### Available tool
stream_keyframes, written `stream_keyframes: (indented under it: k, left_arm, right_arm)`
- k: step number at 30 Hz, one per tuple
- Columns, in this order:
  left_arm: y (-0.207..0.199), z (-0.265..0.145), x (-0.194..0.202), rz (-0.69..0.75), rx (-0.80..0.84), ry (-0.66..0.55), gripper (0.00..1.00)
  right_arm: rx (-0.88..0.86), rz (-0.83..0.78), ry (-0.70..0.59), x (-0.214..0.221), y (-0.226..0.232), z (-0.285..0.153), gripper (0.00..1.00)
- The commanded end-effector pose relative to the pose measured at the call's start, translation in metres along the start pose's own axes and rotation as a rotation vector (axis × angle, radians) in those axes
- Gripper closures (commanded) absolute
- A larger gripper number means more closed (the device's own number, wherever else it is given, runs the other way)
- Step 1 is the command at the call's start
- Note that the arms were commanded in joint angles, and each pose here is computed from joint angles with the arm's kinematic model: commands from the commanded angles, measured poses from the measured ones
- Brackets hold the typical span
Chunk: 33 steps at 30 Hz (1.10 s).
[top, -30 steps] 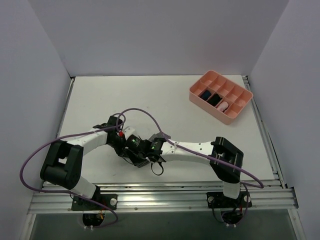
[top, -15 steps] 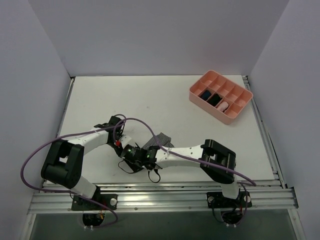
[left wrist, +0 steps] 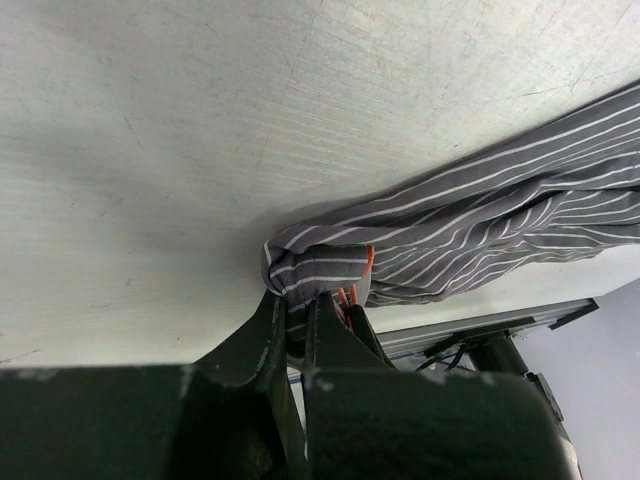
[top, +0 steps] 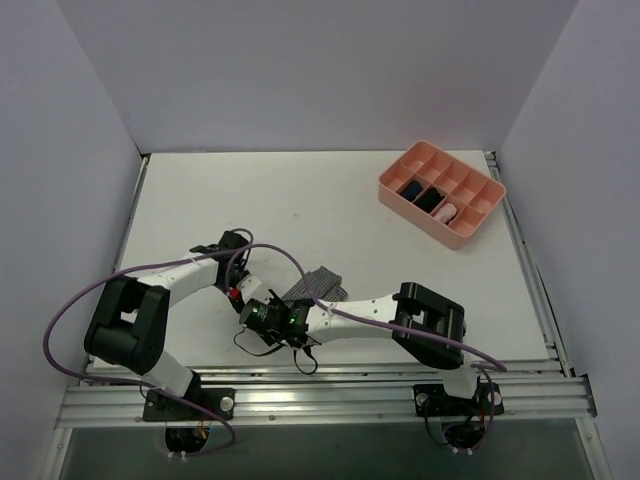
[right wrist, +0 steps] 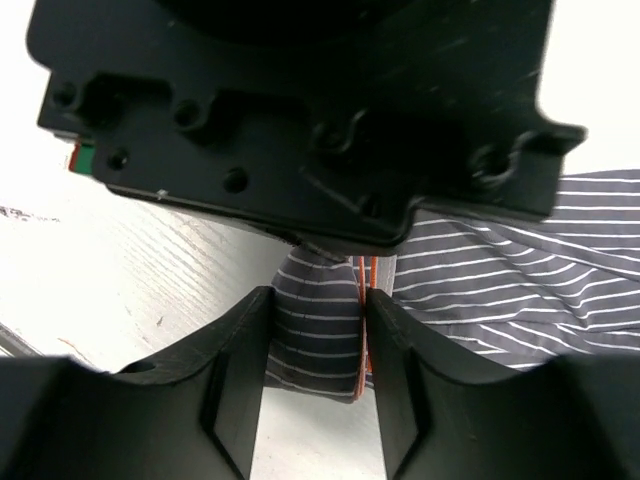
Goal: Roll the underwear
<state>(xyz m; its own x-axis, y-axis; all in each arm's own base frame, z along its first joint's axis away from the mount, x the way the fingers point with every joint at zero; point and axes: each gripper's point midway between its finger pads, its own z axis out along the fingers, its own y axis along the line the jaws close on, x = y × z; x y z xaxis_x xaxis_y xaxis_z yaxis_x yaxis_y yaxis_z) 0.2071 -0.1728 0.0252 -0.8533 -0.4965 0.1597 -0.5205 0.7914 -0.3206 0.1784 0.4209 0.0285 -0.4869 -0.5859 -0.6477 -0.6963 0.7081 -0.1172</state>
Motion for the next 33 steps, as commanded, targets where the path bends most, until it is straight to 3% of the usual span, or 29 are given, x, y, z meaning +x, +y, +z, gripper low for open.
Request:
stream_keyframes:
  k: [1, 18, 20, 23, 25, 26, 27, 28, 29, 31, 33]
  left_arm:
    - [0.023, 0.003, 0.001, -0.008, -0.13, -0.013, 0.98]
    - [0.023, 0.004, 0.002, -0.006, -0.154, 0.0, 0.98]
    - [0.02, 0.003, 0.001, -0.002, -0.15, 0.0, 0.98]
    - [0.015, -0.001, 0.002, 0.003, -0.128, -0.003, 0.98]
    - [0.01, -0.007, 0.0, -0.001, -0.103, -0.01, 0.98]
    - [0.009, -0.01, 0.0, -0.003, -0.095, -0.01, 0.97]
    - [0.009, -0.014, -0.003, -0.016, -0.085, -0.018, 0.95]
    - [0.008, -0.018, -0.005, -0.019, -0.074, -0.026, 0.86]
    - [0.007, -0.025, -0.007, -0.017, -0.061, -0.042, 0.8]
    - [0.005, -0.035, -0.015, -0.024, -0.039, -0.073, 0.67]
    - [0.003, -0.047, -0.021, -0.007, -0.019, -0.116, 0.62]
  right_arm:
    - [0.058, -0.092, 0.023, 0.014, -0.003, 0.001, 0.61]
    - [0.182, -0.18, -0.032, -0.001, -0.008, -0.003, 0.57]
    - [0.178, -0.17, -0.025, 0.002, -0.007, -0.001, 0.62]
    - [0.191, -0.124, 0.011, 0.016, -0.014, 0.004, 0.83]
    - [0.157, -0.05, 0.024, 0.021, -0.023, 0.006, 0.94]
    - [0.138, -0.008, 0.066, 0.043, -0.028, 0.009, 0.95]
    - [0.06, 0.063, 0.054, 0.04, -0.022, 0.005, 0.96]
    - [0.022, 0.117, 0.048, 0.043, -0.023, 0.005, 0.98]
    - [0.022, 0.199, 0.11, 0.073, -0.042, 0.011, 0.99]
    - [-0.151, 0.316, 0.096, 0.07, -0.03, 0.006, 1.0]
    - [-0.227, 0.386, 0.122, 0.085, -0.03, 0.004, 1.0]
